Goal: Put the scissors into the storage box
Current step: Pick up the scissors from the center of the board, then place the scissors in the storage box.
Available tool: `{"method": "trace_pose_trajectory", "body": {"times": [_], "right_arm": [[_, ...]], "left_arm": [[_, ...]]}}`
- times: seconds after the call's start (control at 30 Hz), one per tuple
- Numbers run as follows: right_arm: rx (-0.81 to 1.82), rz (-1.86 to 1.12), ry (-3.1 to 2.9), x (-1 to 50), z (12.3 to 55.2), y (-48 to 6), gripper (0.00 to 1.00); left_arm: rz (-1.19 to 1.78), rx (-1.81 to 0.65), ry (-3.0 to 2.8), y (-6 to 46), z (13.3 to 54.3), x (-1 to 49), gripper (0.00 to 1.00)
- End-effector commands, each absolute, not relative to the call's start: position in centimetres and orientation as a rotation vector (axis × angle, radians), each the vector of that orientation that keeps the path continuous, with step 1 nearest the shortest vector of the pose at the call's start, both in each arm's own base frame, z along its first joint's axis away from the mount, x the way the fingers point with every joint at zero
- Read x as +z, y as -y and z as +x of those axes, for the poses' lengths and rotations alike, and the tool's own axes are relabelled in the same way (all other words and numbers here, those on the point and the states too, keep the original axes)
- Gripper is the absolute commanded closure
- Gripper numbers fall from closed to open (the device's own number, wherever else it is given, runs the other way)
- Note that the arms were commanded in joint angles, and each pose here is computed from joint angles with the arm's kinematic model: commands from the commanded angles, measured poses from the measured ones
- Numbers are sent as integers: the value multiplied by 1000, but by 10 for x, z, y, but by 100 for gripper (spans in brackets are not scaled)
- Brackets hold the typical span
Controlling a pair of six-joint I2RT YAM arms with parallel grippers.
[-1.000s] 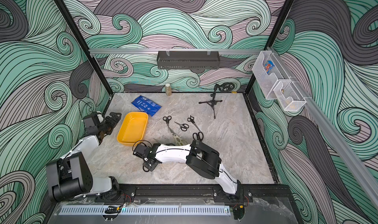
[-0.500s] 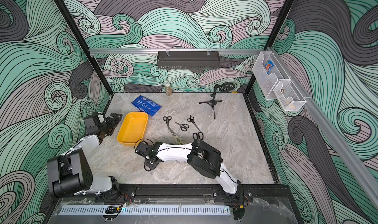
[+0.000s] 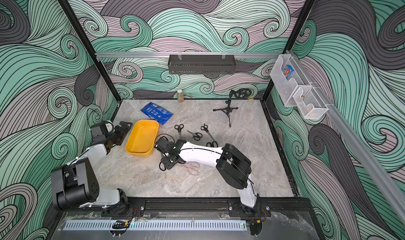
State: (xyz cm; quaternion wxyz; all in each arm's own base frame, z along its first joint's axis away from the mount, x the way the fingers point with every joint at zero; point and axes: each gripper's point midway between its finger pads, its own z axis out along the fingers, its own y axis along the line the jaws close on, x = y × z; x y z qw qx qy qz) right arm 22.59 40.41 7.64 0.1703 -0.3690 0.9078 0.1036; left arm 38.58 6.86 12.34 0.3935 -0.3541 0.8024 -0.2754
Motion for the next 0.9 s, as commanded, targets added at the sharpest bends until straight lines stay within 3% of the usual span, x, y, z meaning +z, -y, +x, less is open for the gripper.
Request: {"method": "trace_pose_trajectory", "body": {"times": [0.0,0.43,0.87], "right_arm": [[400,-942,-2560,104,241,-423,100],[524,-713,-2403,144,321,-515,100],[518,-509,-2473,88,356,-536,100]], "left_arm": [[-887,-708,-2050,-69,392,120,1],[-931,-698,-2068,-74,391,108,2],[-974,-671,-2031,-86,387,111,1]]}}
